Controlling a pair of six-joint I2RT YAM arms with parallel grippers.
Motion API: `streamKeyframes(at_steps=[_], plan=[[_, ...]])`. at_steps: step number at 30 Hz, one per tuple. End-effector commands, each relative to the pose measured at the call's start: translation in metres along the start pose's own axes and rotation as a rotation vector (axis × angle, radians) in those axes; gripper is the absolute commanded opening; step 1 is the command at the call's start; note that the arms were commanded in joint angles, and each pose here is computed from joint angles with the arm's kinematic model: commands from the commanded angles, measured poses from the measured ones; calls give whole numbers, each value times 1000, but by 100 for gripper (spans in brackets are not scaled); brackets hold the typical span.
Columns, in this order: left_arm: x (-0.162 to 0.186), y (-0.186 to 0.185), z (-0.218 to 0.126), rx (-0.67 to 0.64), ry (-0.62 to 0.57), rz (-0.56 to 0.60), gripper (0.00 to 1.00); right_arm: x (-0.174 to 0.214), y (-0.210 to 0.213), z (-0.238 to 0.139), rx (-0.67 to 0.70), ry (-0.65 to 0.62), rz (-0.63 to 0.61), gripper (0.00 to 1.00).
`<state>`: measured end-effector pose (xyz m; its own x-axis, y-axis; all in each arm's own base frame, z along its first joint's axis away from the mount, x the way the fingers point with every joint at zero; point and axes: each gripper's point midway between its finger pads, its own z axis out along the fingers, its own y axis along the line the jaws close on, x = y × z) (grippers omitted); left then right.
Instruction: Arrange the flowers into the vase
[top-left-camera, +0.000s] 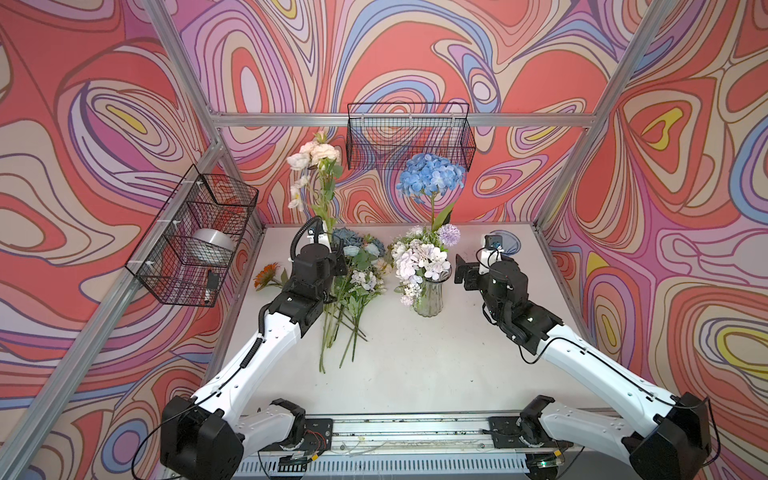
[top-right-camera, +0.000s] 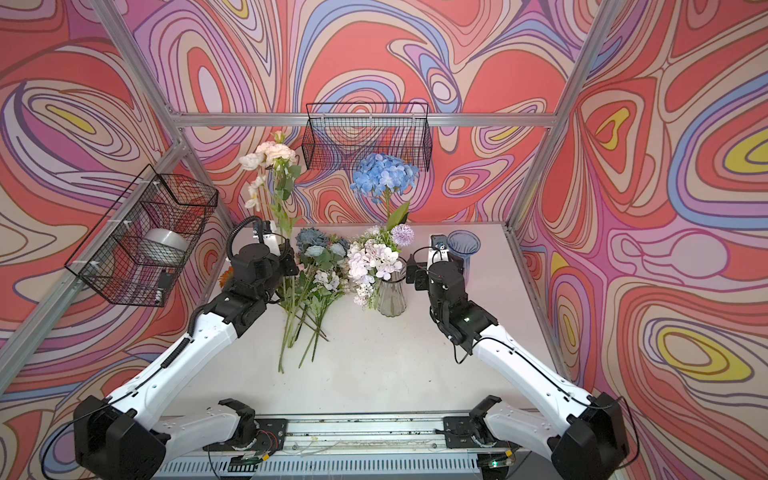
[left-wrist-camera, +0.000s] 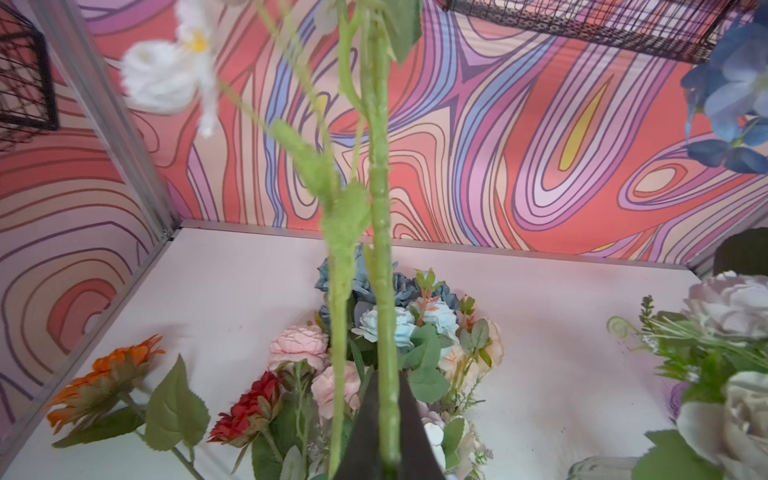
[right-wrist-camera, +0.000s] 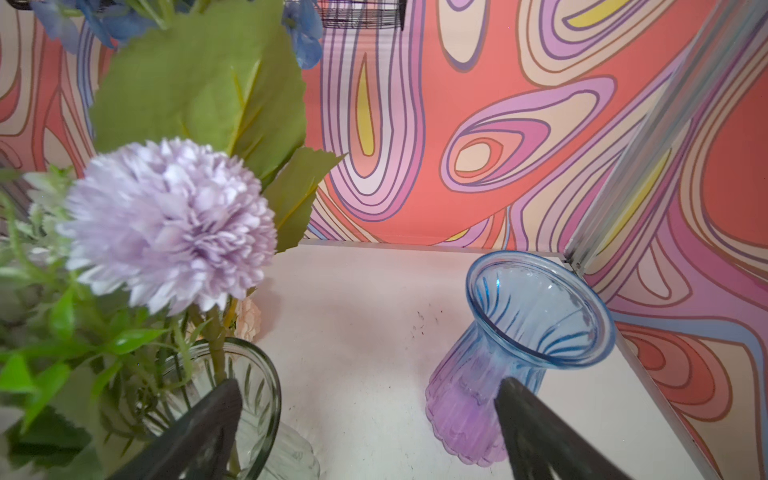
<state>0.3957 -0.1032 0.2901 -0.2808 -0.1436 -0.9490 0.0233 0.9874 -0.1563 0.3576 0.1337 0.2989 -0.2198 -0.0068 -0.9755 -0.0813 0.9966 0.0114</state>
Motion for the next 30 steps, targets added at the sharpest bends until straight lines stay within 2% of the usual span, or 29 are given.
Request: streamKeyframes(at_steps=[1,5,10,20,25,30], plan=[[48,-2,19,22,99,12,0,-20,18,-6,-110,-11,23,89],[74,1,23,24,128,-15,0,-35,31,-12,-188,1,67,74],[80,-2,19,71,82,-46,0,-54,66,-15,-333,24,224,59],[111,-7,-2,243,-70,-98,0,-54,186,-7,-519,116,239,53],[118,1,-6,257,-126,-127,0,-39,246,-3,-591,165,203,50],[121,4,-4,277,-118,-150,0,-29,285,-1,-628,193,150,49]])
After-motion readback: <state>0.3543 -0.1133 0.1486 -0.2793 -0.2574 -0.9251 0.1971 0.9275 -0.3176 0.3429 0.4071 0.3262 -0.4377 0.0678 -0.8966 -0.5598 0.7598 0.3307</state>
